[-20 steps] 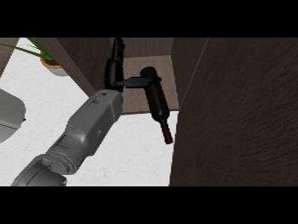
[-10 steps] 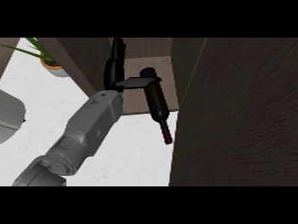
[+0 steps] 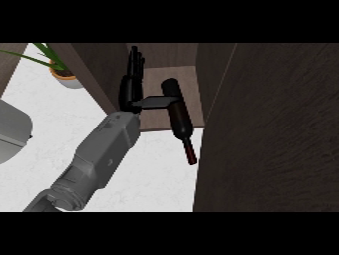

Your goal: Pick up the wine, place it into the cabinet and close the cabinet

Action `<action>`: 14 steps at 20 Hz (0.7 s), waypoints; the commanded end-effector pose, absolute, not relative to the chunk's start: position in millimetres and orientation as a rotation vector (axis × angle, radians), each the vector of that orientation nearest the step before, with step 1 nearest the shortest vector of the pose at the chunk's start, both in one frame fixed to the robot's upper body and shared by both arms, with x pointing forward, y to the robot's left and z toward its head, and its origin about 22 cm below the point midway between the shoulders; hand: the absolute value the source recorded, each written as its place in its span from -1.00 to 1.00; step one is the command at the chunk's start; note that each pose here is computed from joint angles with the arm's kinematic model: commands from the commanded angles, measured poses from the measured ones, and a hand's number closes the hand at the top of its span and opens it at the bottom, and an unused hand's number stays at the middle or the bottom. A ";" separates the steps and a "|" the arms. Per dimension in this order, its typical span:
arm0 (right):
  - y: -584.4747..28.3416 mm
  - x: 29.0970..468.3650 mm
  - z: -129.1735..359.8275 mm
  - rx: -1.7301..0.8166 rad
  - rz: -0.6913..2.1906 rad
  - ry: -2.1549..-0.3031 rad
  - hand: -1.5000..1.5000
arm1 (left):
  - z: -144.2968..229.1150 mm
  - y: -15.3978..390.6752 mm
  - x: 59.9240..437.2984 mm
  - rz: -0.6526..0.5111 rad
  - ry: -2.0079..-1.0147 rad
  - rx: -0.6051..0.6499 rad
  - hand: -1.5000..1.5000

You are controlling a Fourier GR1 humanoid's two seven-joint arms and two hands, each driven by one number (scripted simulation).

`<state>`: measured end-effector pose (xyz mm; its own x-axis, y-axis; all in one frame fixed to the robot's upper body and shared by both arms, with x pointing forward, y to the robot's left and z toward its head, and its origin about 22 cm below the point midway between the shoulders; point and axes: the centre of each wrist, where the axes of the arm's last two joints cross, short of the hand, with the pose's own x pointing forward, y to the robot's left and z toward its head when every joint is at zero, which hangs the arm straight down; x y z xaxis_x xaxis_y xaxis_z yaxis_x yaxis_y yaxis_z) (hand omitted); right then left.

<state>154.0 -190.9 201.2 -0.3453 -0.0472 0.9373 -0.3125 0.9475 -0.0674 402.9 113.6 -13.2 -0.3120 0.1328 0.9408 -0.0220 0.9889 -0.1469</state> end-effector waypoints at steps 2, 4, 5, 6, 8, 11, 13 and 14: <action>-194.7 142.3 206.2 0.254 0.250 -1.921 -1.00 | -44.8 109.6 366.0 0.163 -1.845 -0.099 -1.00; -195.6 149.6 201.7 0.235 0.245 -1.933 -1.00 | -35.3 91.6 356.1 0.166 -1.831 -0.112 -1.00; -205.3 150.3 207.7 0.240 0.246 -1.923 -1.00 | -23.3 78.4 354.0 0.156 -1.843 -0.129 -1.00; -199.3 148.0 192.4 0.237 0.255 -1.914 -1.00 | -33.0 75.6 339.9 0.161 -1.847 -0.106 -1.00; -201.6 134.3 210.0 0.211 0.264 -1.929 -1.00 | -24.2 64.3 332.6 0.129 -1.860 -0.126 -1.00; -211.3 129.2 209.4 0.192 0.239 -1.934 -1.00 | -19.7 48.1 295.0 0.142 -1.864 -0.147 -1.00; -202.4 133.3 205.5 0.179 0.219 -1.934 -1.00 | -27.1 52.9 282.3 0.128 -1.895 -0.150 -1.00; -207.3 135.3 215.0 0.180 0.222 -1.908 -1.00 | -26.8 63.8 276.0 0.122 -1.893 -0.169 -1.00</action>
<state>150.7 -202.1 202.0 -0.3266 -0.0088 0.9451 -0.2435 0.9670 -0.0752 305.9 62.9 -28.8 -0.3066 0.1561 0.9390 0.0310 0.9876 -0.1541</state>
